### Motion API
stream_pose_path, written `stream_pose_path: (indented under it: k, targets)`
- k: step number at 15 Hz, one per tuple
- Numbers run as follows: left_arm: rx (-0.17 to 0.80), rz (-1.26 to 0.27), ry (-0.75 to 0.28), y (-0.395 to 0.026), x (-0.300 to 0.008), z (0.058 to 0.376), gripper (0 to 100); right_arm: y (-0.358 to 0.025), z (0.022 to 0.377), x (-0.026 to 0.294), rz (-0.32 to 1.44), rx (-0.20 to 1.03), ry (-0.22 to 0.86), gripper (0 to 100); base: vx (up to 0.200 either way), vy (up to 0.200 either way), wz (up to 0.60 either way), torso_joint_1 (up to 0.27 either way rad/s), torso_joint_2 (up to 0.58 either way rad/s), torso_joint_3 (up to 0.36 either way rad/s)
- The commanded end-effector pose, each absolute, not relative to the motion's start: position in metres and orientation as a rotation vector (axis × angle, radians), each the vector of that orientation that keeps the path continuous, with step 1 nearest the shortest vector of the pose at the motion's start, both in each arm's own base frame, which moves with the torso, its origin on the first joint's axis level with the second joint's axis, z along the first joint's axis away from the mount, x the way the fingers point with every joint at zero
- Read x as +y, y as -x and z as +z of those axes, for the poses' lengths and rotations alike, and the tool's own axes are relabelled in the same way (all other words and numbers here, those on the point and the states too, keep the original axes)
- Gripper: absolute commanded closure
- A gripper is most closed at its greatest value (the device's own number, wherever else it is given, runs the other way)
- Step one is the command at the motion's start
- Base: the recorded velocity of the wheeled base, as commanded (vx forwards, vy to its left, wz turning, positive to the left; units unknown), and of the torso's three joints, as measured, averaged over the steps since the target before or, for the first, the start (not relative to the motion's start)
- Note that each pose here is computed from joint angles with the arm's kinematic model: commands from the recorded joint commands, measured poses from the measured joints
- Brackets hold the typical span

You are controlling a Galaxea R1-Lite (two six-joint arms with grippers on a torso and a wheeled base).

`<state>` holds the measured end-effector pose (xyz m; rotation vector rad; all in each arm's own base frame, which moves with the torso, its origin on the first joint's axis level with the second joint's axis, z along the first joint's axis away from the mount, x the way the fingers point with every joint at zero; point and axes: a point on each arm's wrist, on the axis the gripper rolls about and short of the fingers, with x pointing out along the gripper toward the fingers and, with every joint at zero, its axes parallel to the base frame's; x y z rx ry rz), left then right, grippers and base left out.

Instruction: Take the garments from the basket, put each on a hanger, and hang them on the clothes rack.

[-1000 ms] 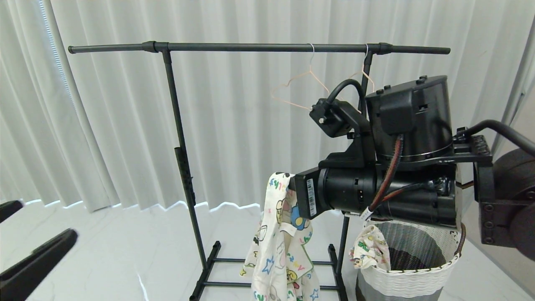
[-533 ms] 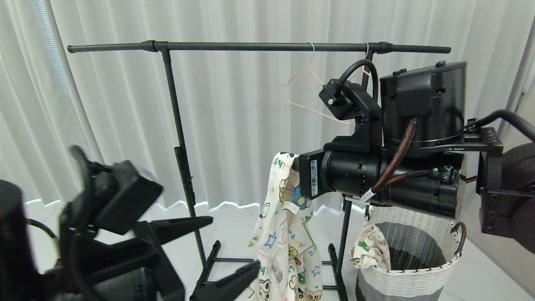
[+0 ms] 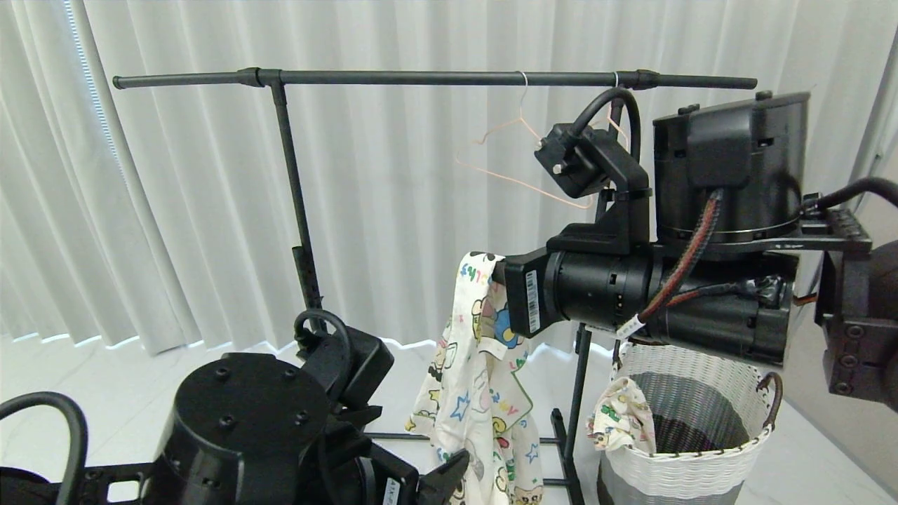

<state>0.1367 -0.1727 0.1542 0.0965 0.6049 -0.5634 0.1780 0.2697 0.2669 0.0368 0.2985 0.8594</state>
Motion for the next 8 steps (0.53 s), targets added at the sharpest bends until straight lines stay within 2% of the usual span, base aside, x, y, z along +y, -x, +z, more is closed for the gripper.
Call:
stream_pose_path:
  k: [1, 4, 8]
  targets:
    - [0.622, -0.541, -0.104, -0.142, -0.174, 0.149, 0, -0.173, 0.269, 0.271, 0.875, 0.293, -0.035, 100, 0.000, 0.000, 0.00, 0.000, 0.00, 0.000]
    - [0.600, -0.573, -0.091, -0.139, -0.178, 0.152, 0, -0.166, 0.268, 0.276, 0.900, 0.295, -0.031, 100, 0.000, 0.000, 0.00, 0.000, 0.00, 0.000]
    - [0.626, -0.582, -0.123, -0.133, -0.177, 0.143, 0, -0.164, 0.271, 0.274, 0.905, 0.287, -0.035, 100, 0.000, 0.000, 0.00, 0.000, 0.00, 0.000]
